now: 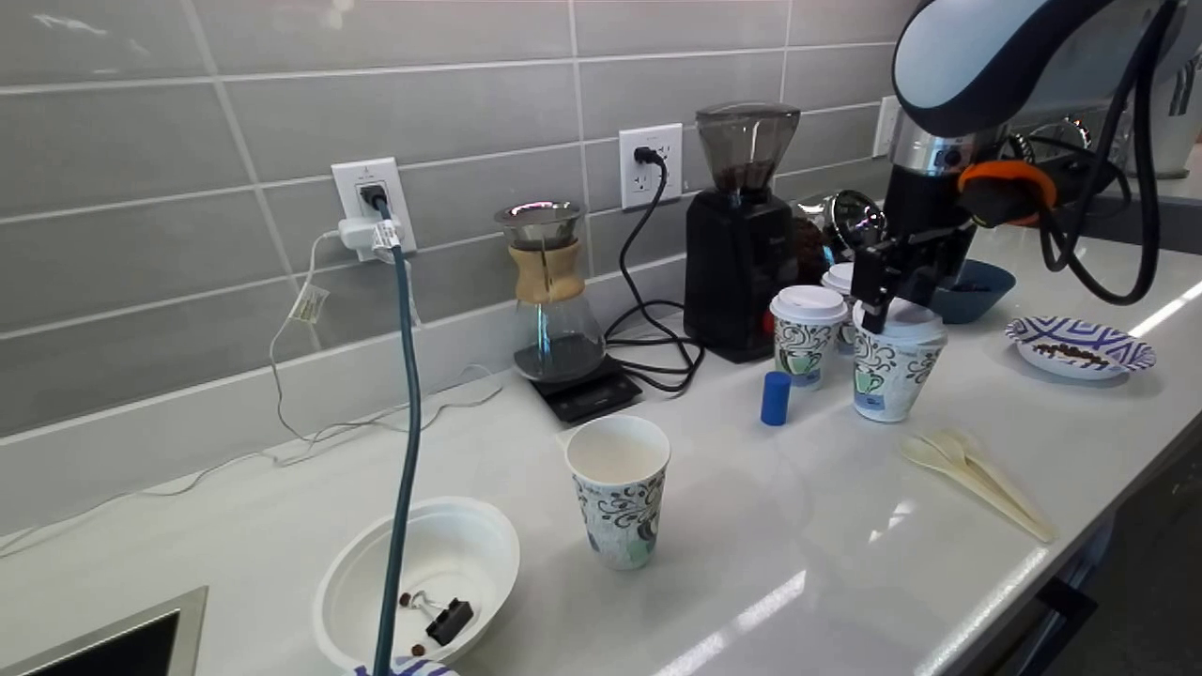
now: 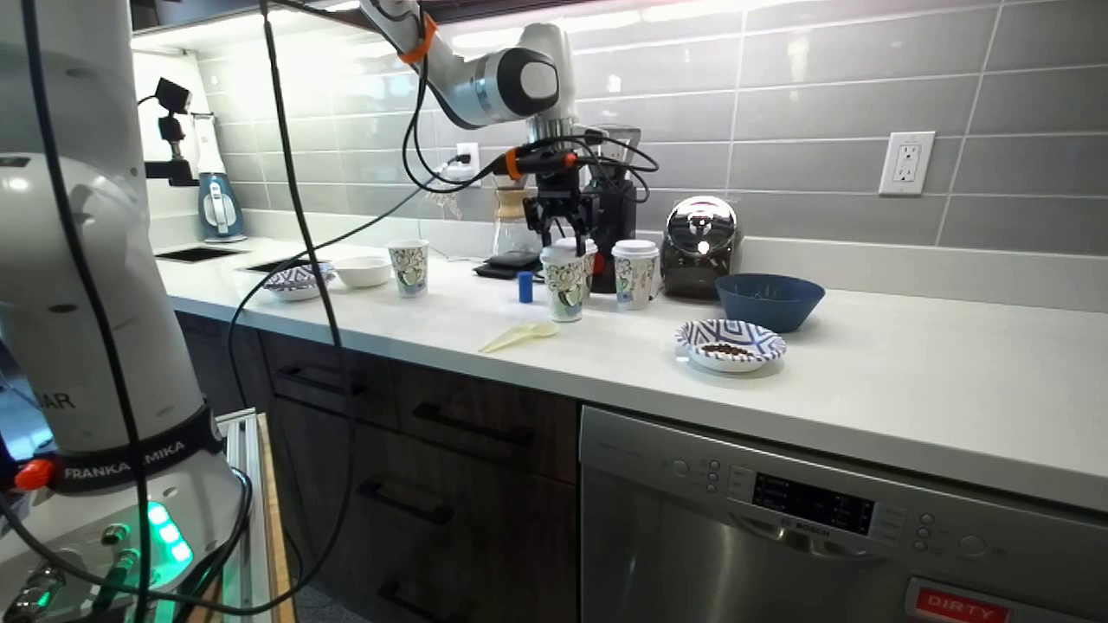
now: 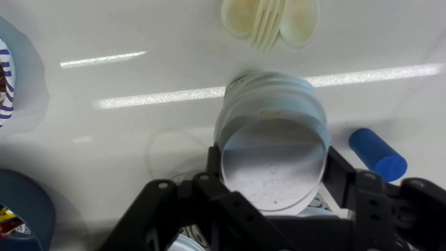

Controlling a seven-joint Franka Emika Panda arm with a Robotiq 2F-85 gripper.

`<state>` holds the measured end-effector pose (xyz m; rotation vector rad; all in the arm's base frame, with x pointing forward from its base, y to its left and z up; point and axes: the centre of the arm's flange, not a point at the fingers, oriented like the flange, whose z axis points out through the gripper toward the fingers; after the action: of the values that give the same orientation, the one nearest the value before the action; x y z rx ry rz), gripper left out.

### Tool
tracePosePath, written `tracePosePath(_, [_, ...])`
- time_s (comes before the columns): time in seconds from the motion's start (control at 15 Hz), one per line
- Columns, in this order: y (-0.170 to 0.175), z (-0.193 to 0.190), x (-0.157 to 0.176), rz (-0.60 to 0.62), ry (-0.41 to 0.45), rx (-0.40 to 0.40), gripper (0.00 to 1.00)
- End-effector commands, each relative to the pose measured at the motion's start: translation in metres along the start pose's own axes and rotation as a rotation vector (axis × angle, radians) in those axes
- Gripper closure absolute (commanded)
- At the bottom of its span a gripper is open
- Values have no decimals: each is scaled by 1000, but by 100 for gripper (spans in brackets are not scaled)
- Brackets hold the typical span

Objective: Remove the lid from the closest cup

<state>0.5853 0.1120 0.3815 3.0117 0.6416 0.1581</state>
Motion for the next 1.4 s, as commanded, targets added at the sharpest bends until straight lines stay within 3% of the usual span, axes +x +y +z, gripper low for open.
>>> tracePosePath(0.0, [11,-13,4,-2,-8,18,31])
tracePosePath(0.67, [20,-25,7,8,-11,19,18])
tracePosePath(1.07, [21,-26,7,9,-10,19,23])
tracePosePath(1.33, [21,-28,6,8,-11,20,17])
